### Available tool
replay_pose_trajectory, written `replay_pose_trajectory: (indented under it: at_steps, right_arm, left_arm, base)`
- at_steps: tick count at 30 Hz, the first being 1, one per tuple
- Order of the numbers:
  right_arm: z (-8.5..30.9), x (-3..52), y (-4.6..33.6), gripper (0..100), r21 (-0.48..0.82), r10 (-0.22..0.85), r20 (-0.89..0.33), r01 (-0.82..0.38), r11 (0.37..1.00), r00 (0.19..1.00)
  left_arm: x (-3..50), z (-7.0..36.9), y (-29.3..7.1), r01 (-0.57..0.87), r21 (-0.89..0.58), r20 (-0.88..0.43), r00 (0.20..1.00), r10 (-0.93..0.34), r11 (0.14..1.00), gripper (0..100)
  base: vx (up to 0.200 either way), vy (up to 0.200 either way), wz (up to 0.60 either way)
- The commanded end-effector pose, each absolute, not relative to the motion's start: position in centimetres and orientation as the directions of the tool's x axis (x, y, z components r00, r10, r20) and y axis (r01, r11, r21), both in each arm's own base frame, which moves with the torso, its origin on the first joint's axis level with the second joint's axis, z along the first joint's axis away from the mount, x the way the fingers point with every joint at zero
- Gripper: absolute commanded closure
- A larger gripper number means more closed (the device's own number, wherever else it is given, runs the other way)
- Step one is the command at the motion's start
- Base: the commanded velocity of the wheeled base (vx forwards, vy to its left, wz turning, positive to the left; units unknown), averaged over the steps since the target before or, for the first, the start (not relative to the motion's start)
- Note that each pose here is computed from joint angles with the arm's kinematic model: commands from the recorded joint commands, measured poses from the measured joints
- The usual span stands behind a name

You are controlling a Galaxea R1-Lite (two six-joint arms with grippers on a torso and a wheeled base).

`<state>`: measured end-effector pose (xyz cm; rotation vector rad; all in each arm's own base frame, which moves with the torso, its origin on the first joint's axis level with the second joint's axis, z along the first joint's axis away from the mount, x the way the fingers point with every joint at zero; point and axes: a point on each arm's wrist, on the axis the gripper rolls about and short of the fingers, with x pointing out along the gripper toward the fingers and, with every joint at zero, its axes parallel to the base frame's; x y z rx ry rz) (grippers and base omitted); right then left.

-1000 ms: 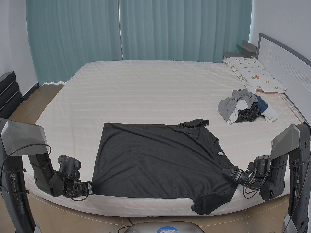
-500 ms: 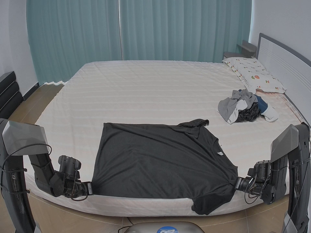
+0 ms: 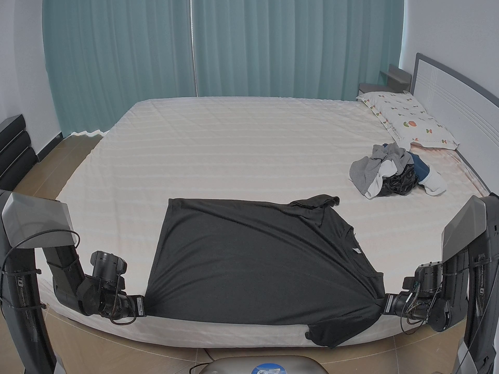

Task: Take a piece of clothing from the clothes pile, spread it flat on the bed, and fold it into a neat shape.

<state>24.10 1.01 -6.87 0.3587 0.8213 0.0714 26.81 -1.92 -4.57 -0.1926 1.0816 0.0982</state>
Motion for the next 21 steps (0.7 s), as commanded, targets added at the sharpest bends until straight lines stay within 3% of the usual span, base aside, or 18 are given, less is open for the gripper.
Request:
replay_pose_trajectory:
  at_steps: [1, 6, 7, 13, 21]
  right_arm:
    - [-7.0, 23.6, 1.1, 100, 0.322, 0.204, -0.716, 0.057, 0.945, 0.668]
    - [-7.3, 24.4, 0.9, 100, 0.323, 0.198, -0.7, 0.057, 0.945, 0.686]
    - [-7.3, 24.5, 0.9, 0, 0.323, 0.198, -0.699, 0.057, 0.945, 0.687]
    - [-7.1, 25.1, 0.9, 0, 0.336, 0.199, -0.679, 0.058, 0.94, 0.707]
    - [-4.5, 27.6, -0.8, 0, 0.418, 0.15, -0.548, 0.114, 0.901, 0.823]
  left_arm:
    - [26.8, -4.6, -1.8, -0.175, -0.107, -0.884, 0.467, -0.013, 0.979, 100]
    - [26.7, -4.8, -1.9, -0.172, -0.106, -0.887, 0.462, -0.015, 0.979, 100]
    - [26.7, -4.8, -1.9, -0.171, -0.106, -0.887, 0.462, -0.016, 0.98, 0]
    - [27.1, -4.4, -2.0, -0.176, -0.119, -0.876, 0.482, -0.02, 0.977, 0]
    - [28.4, -1.4, -1.3, -0.153, -0.211, -0.801, 0.593, -0.081, 0.966, 0]
  base:
    - [0.0, 0.0, 0.0]
    - [0.0, 0.0, 0.0]
    - [0.0, 0.0, 0.0]
    - [0.0, 0.0, 0.0]
    - [0.0, 0.0, 0.0]
